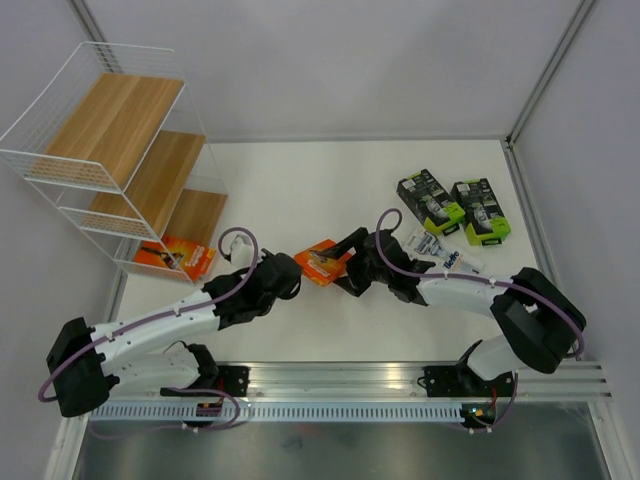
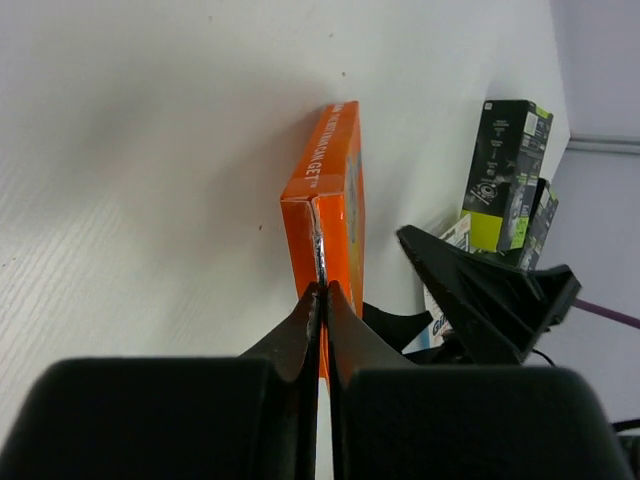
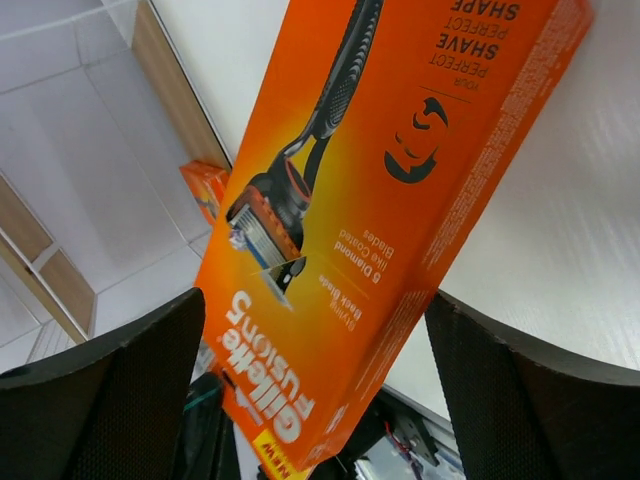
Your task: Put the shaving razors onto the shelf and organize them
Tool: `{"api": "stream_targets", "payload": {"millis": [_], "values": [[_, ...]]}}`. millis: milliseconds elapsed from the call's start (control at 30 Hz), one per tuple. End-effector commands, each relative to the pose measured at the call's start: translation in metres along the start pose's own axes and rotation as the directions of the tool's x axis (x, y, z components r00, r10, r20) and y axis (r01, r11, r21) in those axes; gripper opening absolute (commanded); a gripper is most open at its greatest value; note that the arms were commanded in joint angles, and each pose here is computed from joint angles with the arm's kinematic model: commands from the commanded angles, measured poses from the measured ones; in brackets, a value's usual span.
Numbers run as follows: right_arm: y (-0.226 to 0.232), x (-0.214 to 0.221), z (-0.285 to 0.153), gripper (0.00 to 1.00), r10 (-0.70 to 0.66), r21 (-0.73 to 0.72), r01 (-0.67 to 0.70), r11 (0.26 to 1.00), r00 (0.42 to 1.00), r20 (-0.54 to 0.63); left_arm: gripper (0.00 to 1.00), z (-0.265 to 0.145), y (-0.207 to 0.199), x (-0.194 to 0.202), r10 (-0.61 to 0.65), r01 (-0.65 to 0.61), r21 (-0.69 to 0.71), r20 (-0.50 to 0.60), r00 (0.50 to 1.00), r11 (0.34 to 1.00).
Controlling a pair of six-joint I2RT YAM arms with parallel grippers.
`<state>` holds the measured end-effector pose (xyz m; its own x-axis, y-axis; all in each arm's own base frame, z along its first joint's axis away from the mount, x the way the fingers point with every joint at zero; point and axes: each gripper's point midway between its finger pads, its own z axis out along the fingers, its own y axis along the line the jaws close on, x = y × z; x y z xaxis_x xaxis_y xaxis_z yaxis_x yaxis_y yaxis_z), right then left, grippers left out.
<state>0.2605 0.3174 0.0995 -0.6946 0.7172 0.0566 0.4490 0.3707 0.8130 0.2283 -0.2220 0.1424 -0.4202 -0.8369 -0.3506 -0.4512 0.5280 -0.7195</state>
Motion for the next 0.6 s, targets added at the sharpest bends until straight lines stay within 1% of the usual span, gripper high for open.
{"api": "stream_targets", "payload": {"millis": [0,133,167,233,300,333,433,467,533,567], "values": [[0.018,0.011,0.006,0.94,0.045,-0.051,-0.049,0.998,0.997,-0.068,0.02,-0.007,-0.024,-0.005,0.043,-0.046,0.1,0.031,0.999,0.994],[0.022,0.015,0.007,0.92,0.043,-0.054,-0.048,0.997,0.995,-0.087,0.02,-0.01,-0.032,-0.01,0.064,-0.073,0.144,0.065,0.996,0.987],[0.021,0.014,0.008,0.91,0.04,-0.05,-0.044,0.998,0.996,-0.082,0.02,-0.011,-0.039,-0.011,0.075,-0.086,0.173,0.069,0.995,0.981],[0.023,0.013,0.007,0.89,0.042,-0.053,-0.046,0.998,0.996,-0.074,0.02,-0.012,-0.042,-0.009,0.094,-0.105,0.185,0.067,0.993,0.977],[0.026,0.01,0.005,0.82,0.05,-0.062,-0.054,0.997,0.997,-0.061,0.02,-0.011,-0.042,-0.004,0.124,-0.131,0.188,0.049,0.991,0.973],[0.029,0.009,0.005,0.76,0.053,-0.07,-0.057,0.996,0.997,-0.057,0.02,-0.012,-0.041,0.002,0.145,-0.147,0.19,0.027,0.989,0.971],[0.033,0.006,0.004,0.63,0.041,-0.062,-0.043,0.997,0.998,-0.037,0.02,-0.014,-0.039,0.011,0.195,-0.191,0.197,0.003,0.981,0.961],[0.032,0.007,0.004,0.56,0.031,-0.054,-0.033,0.998,0.999,-0.037,0.02,-0.015,-0.037,0.014,0.221,-0.216,0.2,-0.004,0.975,0.956],[0.032,0.006,0.005,0.48,-0.01,-0.032,0.009,0.999,0.999,-0.033,0.18,-0.02,-0.037,0.017,0.244,-0.234,0.217,-0.018,0.97,0.948],[0.031,0.005,0.005,0.37,-0.027,-0.023,0.027,0.999,0.999,-0.026,0.24,-0.022,-0.038,0.014,0.269,-0.259,0.228,-0.012,0.963,0.939]]}}
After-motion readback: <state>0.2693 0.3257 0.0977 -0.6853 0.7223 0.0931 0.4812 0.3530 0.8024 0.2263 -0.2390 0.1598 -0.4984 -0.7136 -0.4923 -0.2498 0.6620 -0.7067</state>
